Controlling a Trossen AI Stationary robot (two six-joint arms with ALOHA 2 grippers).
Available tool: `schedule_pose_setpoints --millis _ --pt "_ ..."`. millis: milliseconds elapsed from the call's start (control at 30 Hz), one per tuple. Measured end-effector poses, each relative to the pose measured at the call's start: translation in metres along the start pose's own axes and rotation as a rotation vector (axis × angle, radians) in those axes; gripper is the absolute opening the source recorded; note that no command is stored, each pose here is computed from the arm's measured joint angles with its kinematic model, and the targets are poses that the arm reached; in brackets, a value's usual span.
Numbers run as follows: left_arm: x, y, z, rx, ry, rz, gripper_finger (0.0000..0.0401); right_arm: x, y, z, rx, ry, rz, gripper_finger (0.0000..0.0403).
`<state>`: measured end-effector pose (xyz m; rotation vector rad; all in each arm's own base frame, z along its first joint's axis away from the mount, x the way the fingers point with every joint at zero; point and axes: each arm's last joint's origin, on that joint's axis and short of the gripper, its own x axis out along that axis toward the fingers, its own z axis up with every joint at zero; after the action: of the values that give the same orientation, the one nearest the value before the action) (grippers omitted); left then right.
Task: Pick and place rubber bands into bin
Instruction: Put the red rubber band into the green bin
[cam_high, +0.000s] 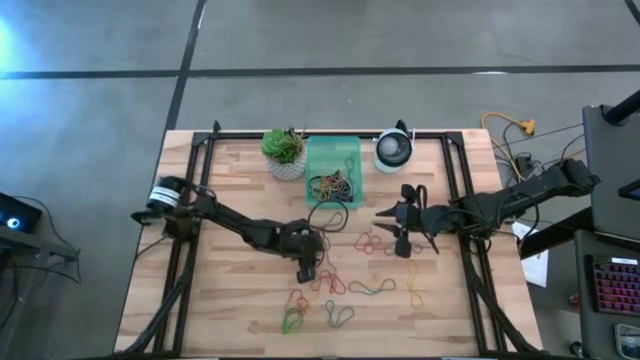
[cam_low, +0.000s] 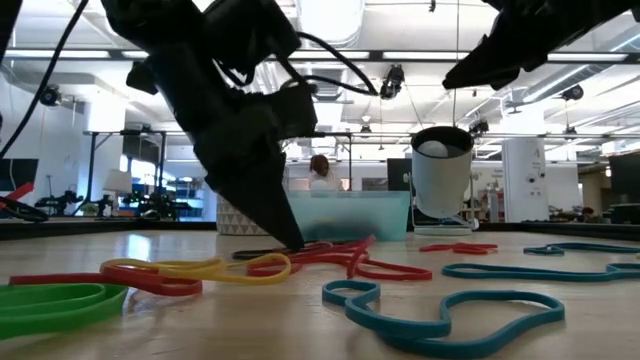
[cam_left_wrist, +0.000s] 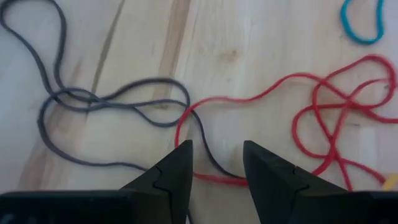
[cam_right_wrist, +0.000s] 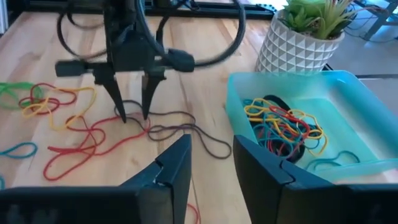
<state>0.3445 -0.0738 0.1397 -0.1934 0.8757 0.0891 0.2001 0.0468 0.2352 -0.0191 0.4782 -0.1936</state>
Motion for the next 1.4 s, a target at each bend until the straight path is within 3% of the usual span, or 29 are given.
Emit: schedule_pose_setpoints --millis 767,1400 --pt "-0.004 0.012 -0.003 0.011 -0.011 0.093 0.0125 0.001 0.000 -0.003 0.001 0.001 -0.001 0.0100" --pt "0.002 0.011 -0.006 0.007 0.011 0.054 0.0125 0.001 0.000 -0.003 -0.003 0.004 -0.001 0.0087"
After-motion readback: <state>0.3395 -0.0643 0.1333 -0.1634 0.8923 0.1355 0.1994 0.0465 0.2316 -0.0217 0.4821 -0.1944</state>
